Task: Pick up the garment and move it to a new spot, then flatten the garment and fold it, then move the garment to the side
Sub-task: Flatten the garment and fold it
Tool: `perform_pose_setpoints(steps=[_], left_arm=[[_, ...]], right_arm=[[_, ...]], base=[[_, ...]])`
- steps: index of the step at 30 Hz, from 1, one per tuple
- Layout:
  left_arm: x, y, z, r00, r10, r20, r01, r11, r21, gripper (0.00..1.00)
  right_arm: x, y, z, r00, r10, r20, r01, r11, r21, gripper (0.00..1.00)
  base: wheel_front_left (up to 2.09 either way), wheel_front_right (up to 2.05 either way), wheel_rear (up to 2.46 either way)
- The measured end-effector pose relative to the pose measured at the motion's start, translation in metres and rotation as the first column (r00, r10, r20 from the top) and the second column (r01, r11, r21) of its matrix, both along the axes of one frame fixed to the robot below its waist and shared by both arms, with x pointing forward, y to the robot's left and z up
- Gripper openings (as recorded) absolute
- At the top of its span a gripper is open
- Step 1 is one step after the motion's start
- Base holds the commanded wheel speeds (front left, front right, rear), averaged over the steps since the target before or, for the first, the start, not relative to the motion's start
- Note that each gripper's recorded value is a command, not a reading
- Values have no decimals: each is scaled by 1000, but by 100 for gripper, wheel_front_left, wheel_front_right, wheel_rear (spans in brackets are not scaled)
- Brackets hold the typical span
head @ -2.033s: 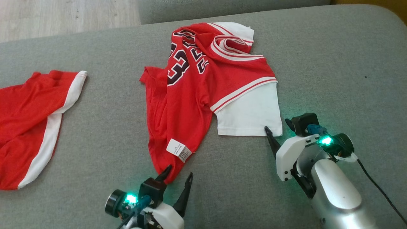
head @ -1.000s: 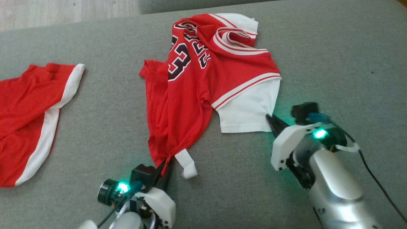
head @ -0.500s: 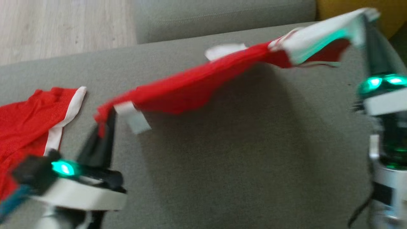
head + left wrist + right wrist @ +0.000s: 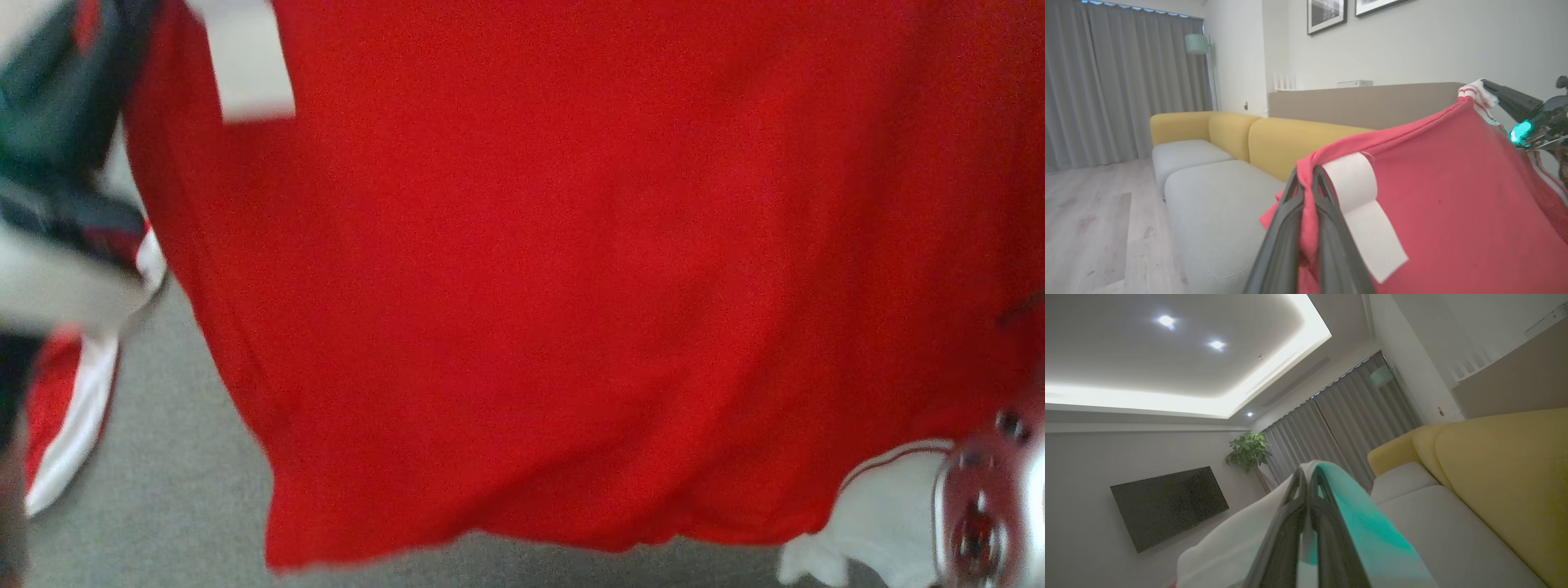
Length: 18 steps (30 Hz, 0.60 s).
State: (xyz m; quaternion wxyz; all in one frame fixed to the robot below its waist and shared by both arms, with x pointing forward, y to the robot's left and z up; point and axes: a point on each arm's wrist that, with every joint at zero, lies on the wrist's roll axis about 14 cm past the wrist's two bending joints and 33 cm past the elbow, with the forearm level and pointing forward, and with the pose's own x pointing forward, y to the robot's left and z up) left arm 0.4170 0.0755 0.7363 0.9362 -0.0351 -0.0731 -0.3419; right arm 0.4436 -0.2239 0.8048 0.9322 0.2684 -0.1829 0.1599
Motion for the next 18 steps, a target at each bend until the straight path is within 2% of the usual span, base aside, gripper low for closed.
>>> perform_pose_setpoints(steps=[3, 4, 5, 9, 13, 18], left_arm=[[48, 4, -23, 994, 37, -100, -31, 998, 59, 0], [48, 4, -23, 994, 37, -100, -31, 998, 59, 0], [67, 5, -35, 989, 54, -136, -44, 996, 78, 0], [134, 16, -77, 966, 163, -201, -137, 981, 138, 0], [188, 23, -92, 956, 255, -146, -231, 960, 158, 0], [238, 28, -84, 948, 318, 17, -317, 940, 122, 0]], right_arm=[[47, 4, -19, 994, -12, -113, 8, 999, -35, 0], [47, 4, -19, 994, -12, -113, 8, 999, -35, 0], [65, 7, -29, 988, -19, -153, 11, 999, -51, 0], [126, 20, -67, 964, -52, -260, 28, 995, -94, 0], [173, 29, -83, 957, -69, -281, 47, 995, -86, 0], [217, 34, -79, 968, -101, -230, 93, 995, -48, 0]], base=[[0, 0, 0], [0, 0, 0], [0, 0, 0], [0, 0, 0], [0, 0, 0], [0, 0, 0]])
